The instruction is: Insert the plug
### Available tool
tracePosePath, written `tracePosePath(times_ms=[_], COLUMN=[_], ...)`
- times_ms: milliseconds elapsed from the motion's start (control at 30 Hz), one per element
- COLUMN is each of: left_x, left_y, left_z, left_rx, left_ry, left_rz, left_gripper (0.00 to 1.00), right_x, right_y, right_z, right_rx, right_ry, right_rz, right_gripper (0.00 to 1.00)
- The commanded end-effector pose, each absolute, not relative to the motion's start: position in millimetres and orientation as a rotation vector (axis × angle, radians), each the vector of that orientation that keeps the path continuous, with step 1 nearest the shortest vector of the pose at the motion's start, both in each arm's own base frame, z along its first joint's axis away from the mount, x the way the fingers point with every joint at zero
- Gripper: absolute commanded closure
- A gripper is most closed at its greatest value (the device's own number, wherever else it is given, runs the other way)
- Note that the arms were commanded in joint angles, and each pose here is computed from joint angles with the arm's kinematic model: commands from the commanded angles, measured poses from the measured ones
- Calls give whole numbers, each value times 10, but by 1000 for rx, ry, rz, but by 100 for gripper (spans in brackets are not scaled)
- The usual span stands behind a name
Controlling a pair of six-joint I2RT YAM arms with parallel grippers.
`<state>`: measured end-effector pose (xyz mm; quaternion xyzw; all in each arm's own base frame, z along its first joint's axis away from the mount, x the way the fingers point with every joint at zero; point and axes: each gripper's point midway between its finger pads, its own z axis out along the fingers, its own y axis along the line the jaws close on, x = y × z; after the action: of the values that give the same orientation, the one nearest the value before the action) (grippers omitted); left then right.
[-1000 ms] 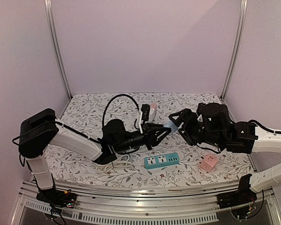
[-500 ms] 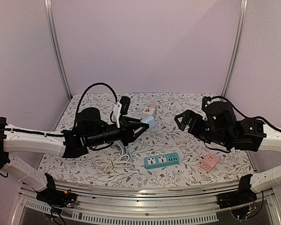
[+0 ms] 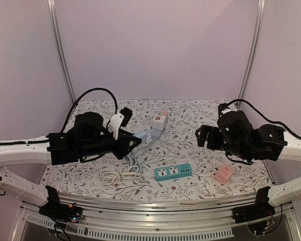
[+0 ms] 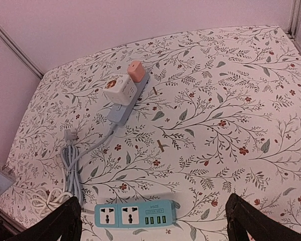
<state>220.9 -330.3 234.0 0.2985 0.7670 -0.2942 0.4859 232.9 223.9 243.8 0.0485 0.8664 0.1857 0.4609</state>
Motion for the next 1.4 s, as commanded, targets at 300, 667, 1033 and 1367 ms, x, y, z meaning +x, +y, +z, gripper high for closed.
tracePosePath(times_ms=[300,667,1033,1367], left_x=[2199,2179,2141,2027], left_y=[-3145,-3122,-3298,-3605], left_z=[2324,2311,2189,1844], left_rx=[835,938,1129,1387], left_ry=[2042,2123,2219,2335], left_rz=[-450,-261,-173,-124], left_gripper=[100,100,100,100], right_x=[2445,2334,2023,1465], right_y=[2550,2569,2631,2252], right_z=[2415,2416,2153,2688], right_rx=[-291,-367,-280,-391], right_ry=[2093,2033,2183,2153], right_rz=[259,363,518,637], right_gripper=[1,1,1,1])
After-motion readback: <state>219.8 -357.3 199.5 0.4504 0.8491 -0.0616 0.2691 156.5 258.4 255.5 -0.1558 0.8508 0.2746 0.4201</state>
